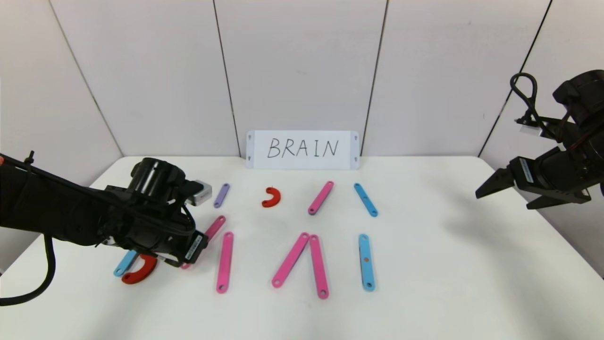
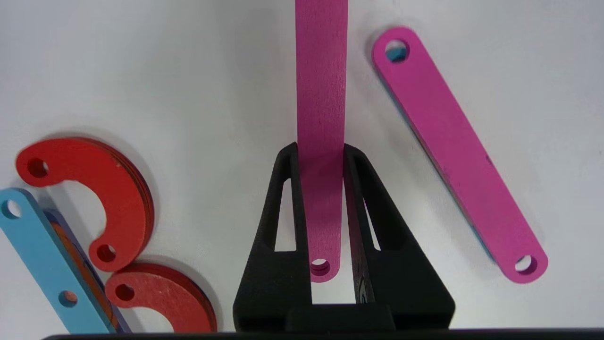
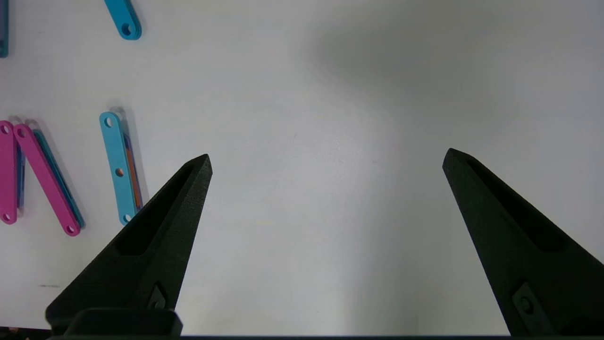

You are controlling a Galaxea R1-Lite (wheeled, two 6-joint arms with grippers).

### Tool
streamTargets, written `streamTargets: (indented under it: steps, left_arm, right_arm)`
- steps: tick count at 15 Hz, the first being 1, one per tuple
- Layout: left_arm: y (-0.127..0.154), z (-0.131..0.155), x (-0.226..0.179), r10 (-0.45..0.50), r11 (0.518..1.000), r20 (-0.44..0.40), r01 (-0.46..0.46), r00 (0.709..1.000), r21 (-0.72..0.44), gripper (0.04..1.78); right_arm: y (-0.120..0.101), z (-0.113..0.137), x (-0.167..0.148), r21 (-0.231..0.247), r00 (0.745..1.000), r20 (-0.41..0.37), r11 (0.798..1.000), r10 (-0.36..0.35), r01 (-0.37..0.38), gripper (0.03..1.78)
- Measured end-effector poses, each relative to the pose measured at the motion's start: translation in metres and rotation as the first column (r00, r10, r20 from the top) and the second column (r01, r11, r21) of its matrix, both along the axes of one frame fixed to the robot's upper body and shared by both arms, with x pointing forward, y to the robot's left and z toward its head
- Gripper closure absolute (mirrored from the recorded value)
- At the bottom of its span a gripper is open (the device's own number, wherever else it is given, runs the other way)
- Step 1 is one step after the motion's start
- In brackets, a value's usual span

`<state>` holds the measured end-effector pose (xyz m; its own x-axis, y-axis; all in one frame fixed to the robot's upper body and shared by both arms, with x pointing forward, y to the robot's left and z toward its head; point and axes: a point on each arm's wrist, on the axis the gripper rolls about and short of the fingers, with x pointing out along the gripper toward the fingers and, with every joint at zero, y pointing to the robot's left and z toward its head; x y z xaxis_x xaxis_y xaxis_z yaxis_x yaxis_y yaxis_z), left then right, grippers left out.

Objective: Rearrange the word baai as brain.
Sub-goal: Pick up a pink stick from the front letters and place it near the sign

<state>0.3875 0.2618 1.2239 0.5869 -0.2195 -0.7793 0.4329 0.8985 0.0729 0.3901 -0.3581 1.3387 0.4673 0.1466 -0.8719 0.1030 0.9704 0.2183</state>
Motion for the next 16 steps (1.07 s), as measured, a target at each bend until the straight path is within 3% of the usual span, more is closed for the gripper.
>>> streamTargets:
  steps: [5, 16]
  left_arm:
    - [0.018, 0.012, 0.031, 0.085, 0.996, 0.191, -0.077, 0.978, -0.049, 1.55]
    - [0.058, 0.009, 0.113, 0.272, 0.961, 0.255, -0.250, 0.928, -0.115, 1.55]
  right_arm:
    - [0.001, -0.002, 0.000, -0.006, 1.000, -0.007, 1.000, 0.011, -0.011, 0.10]
    - [0.002, -0.008, 0.003, -0.014, 1.000, -0.026, 1.000, 0.016, -0.016, 0.10]
